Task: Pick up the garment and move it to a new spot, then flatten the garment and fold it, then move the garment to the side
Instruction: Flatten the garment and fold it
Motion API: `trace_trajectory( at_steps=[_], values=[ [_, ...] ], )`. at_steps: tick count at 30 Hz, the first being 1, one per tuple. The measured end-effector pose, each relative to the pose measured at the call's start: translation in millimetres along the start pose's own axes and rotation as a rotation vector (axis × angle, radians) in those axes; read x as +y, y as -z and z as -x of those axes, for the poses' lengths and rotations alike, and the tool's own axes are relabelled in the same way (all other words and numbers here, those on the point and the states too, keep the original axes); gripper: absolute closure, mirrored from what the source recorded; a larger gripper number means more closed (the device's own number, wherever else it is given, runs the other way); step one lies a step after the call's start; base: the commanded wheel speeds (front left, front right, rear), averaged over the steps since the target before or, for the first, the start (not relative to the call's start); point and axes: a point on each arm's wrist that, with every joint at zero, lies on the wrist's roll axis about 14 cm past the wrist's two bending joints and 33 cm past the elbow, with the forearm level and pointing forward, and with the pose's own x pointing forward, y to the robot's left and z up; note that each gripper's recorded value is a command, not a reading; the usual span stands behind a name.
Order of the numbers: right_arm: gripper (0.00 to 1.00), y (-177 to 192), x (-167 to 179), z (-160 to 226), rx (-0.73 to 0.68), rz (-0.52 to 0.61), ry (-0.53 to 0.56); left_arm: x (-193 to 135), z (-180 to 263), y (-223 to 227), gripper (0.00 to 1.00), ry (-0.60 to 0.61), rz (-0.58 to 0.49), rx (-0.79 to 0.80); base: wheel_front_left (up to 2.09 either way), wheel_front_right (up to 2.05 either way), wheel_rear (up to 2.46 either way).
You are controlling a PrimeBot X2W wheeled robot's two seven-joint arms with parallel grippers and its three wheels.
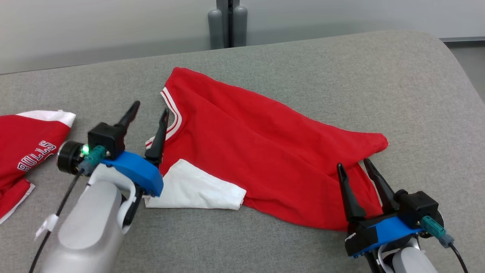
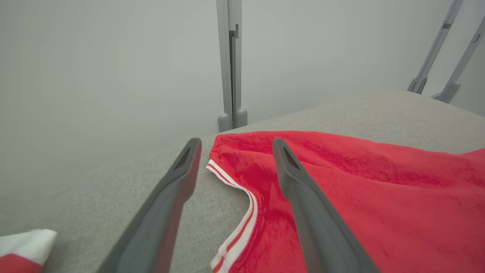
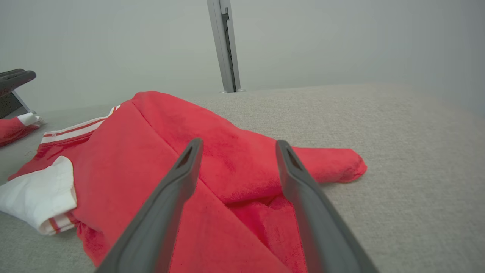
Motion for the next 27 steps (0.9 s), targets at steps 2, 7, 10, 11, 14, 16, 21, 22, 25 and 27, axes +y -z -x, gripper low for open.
trace_trajectory(
  at_steps=[2,7,10,11,14,16,21,22,25,27],
  values=[
    [0.0,0.7,2.5,-0.1,0.002,0.002,-0.008,-8.3,10.0,15.4,0.0,0.014,0.009,0.034,0.0,0.0,0.0],
    [0.0,6.8,4.4,0.1,0.018,0.003,-0.013,-23.9,29.0,50.6,0.0,0.038,0.047,0.131,0.0,0.0,0.0],
    [0.0,9.2,5.1,-1.0,0.025,0.005,-0.016,-33.3,35.2,66.7,0.0,0.062,0.058,0.191,0.0,0.0,0.0],
    [0.0,10.2,5.0,-1.2,0.028,0.005,-0.015,-36.9,35.9,70.7,0.0,0.072,0.065,0.206,0.0,0.0,0.0],
    [0.0,12.1,4.0,-1.1,0.034,0.007,-0.013,-46.8,37.0,81.3,0.0,0.099,0.08,0.25,0.0,0.0,0.0],
    [0.0,13.1,3.0,-0.7,0.037,0.008,-0.011,-51.2,37.6,88.6,0.0,0.112,0.087,0.278,0.0,0.0,0.0],
    [0.0,14.4,-3.7,0.9,0.042,0.011,0.009,-53.3,33.9,103.1,0.0,0.124,0.084,0.33,0.0,0.0,0.0],
    [0.0,14.4,-3.7,0.9,0.042,0.011,0.009,-53.3,33.9,103.1,0.0,0.124,0.084,0.33,0.0,0.0,0.0],
    [0.0,14.8,-6.7,1.6,0.044,0.012,0.018,-54.6,31.8,110.1,0.24,0.129,0.085,0.359,0.0,0.0,0.0],
    [0.0,14.8,-8.7,2.5,0.045,0.012,0.024,-55.3,30.0,111.7,1.0,0.132,0.082,0.367,0.0,0.0,0.0]
  ],
)
